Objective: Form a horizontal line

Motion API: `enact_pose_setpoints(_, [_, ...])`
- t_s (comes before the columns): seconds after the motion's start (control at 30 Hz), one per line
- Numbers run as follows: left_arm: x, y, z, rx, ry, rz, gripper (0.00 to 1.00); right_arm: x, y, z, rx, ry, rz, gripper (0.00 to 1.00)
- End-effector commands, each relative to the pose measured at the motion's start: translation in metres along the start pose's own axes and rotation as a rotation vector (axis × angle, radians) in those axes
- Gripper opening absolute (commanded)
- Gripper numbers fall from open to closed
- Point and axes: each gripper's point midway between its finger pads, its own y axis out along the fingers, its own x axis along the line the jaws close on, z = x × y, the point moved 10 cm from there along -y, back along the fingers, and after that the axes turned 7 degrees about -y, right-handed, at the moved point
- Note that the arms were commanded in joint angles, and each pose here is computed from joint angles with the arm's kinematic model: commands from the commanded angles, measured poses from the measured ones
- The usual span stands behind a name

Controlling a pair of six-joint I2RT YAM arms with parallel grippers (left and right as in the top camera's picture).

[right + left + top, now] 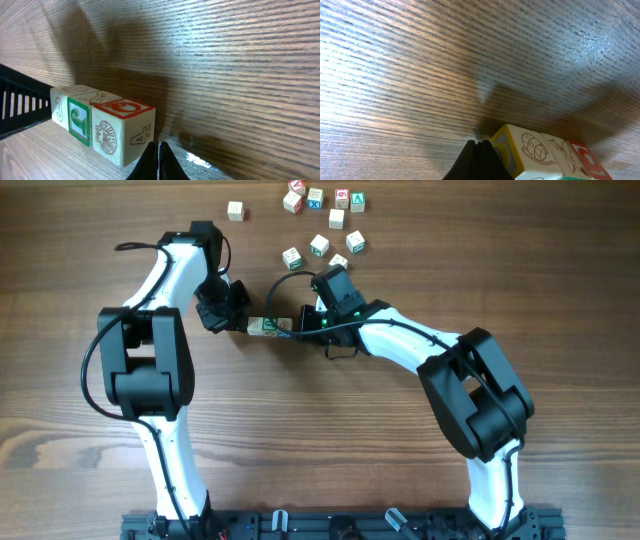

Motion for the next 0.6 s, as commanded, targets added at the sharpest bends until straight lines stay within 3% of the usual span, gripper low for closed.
enact_pose_setpoints(0.0, [0.0019,0.0076,0.0014,0.034,0.004,-0.007,0.04,-0.01,0.0093,0.0061,0.015,0.012,0.04,0.05])
enact_pose_setpoints(0.57, [0.0034,0.0075,0.0036,0.049,-0.001,-0.017,0.04,-0.0096,0.0093,0.0054,0.01,0.009,0.037,0.05])
